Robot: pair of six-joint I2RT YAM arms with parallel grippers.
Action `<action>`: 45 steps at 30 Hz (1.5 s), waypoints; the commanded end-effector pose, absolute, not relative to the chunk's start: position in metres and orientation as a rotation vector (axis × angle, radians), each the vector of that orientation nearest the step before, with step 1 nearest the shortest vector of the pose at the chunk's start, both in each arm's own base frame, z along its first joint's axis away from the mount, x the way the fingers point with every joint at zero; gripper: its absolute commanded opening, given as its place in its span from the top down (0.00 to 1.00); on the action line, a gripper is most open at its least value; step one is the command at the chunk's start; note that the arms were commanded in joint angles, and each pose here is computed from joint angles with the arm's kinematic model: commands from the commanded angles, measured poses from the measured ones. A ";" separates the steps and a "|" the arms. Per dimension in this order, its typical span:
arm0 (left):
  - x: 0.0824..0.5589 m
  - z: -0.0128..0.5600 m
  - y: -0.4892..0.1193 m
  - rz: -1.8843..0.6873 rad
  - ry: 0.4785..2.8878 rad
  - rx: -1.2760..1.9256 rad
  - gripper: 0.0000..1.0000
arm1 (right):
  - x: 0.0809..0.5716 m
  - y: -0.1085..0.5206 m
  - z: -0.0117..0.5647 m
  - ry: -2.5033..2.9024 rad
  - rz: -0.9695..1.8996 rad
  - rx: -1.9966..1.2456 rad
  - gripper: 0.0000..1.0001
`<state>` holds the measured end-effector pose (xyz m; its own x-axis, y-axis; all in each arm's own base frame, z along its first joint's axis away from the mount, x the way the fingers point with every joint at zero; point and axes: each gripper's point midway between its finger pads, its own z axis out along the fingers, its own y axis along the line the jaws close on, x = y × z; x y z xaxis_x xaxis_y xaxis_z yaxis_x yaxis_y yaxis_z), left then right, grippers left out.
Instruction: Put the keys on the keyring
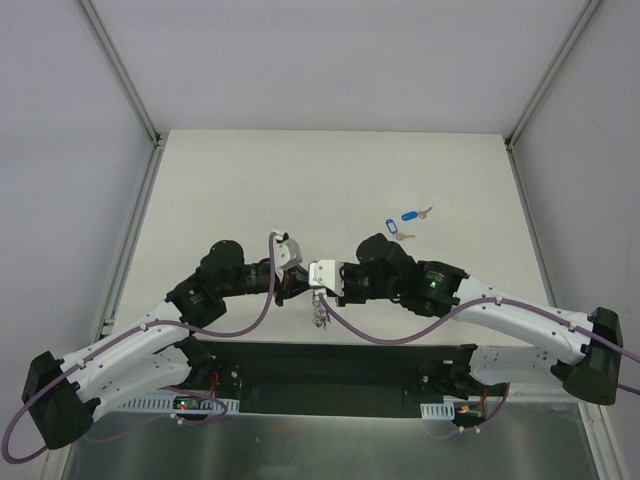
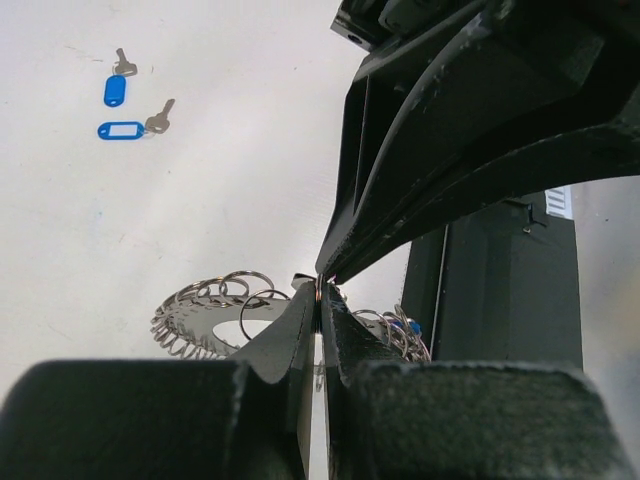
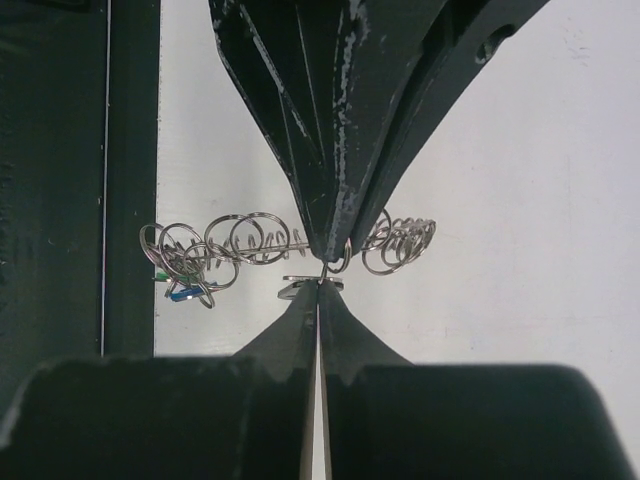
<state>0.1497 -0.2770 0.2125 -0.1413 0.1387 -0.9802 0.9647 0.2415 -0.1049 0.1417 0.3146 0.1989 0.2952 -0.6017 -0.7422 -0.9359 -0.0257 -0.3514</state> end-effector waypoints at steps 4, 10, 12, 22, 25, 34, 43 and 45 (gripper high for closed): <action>0.158 0.260 -0.278 -1.019 1.326 0.978 1.00 | 0.133 0.311 0.192 1.435 0.537 -1.720 0.99; 0.169 0.259 -0.276 -0.999 1.327 0.896 1.00 | 0.138 0.314 0.195 1.440 0.530 -1.689 0.99; 0.174 0.253 -0.272 -0.972 1.346 0.860 1.00 | 0.142 0.313 0.195 1.456 0.507 -1.669 0.99; 0.192 0.229 -0.262 -0.861 1.429 0.807 0.88 | 0.166 0.311 0.201 1.528 0.422 -1.533 0.99; 0.194 0.226 -0.260 -0.846 1.443 0.795 0.80 | 0.170 0.311 0.206 1.527 0.412 -1.517 0.99; 0.211 0.234 -0.231 -0.716 1.543 0.625 0.38 | 0.186 0.312 0.219 1.548 0.358 -1.478 0.99; 0.234 0.233 -0.153 -0.472 1.803 0.140 0.01 | 0.234 0.326 0.228 1.633 0.325 -1.390 0.99; 0.234 0.229 -0.134 -0.430 1.867 0.043 0.01 | 0.250 0.332 0.234 1.652 0.322 -1.352 0.99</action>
